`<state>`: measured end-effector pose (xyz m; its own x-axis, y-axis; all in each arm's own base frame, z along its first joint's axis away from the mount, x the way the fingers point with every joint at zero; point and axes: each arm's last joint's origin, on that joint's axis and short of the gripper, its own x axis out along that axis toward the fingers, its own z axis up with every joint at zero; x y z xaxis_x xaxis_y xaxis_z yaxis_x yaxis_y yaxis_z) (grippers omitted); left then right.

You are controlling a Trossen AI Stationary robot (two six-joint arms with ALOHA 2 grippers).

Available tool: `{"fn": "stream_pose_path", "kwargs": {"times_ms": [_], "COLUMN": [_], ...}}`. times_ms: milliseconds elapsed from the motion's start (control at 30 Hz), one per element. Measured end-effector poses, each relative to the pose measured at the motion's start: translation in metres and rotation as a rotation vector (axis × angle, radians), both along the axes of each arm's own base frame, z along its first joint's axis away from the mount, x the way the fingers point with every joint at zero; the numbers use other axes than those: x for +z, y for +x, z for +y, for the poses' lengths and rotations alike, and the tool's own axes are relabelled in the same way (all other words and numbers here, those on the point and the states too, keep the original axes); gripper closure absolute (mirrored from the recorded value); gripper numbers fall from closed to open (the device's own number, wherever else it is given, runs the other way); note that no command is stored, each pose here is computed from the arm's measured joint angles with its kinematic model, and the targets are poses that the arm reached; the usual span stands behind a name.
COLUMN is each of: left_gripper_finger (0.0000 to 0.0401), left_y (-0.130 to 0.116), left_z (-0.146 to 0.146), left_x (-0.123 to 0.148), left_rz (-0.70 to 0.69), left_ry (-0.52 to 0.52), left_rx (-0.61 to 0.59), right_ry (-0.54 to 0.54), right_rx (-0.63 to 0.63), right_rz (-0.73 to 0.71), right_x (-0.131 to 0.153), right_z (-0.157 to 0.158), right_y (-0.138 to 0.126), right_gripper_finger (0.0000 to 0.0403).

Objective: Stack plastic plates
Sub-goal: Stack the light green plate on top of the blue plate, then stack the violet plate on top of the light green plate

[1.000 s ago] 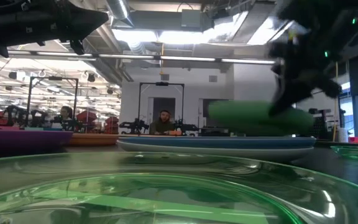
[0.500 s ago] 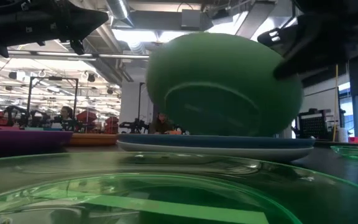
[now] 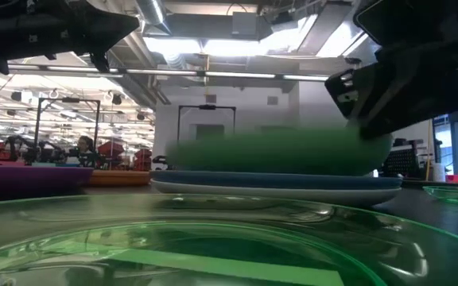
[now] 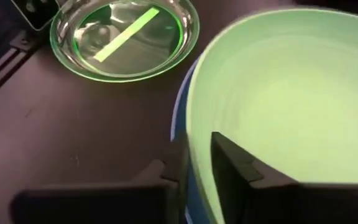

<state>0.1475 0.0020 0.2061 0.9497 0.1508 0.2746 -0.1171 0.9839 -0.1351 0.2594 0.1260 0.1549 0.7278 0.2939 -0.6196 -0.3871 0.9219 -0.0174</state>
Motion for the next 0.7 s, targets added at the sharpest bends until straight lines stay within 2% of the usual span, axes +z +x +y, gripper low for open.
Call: {"fn": "stream_pose_path", "kwargs": {"times_ms": [167, 300, 567, 700], "left_gripper_finger": [0.0397, 0.0397, 0.0397, 0.04], "left_y": [0.011, 0.03, 0.067, 0.081], "left_z": [-0.01, -0.029, -0.067, -0.089], "left_x": [0.008, 0.013, 0.014, 0.013], "left_rz": [0.007, 0.085, 0.328, 0.485], "left_ry": [-0.081, -0.081, -0.048, 0.017], "left_rx": [-0.081, -0.151, -0.123, -0.066], "right_ry": [0.0, 0.034, -0.048, -0.096], "right_rx": [-0.002, 0.011, -0.007, -0.033], "right_rz": [-0.033, -0.069, -0.092, -0.151], "right_x": [0.01, 0.028, 0.038, 0.041], "right_z": [0.002, 0.008, 0.029, 0.048], "right_y": [0.003, 0.006, -0.002, -0.012], "right_gripper_finger": [0.0296, 0.0282, 0.0285, 0.0285]}}
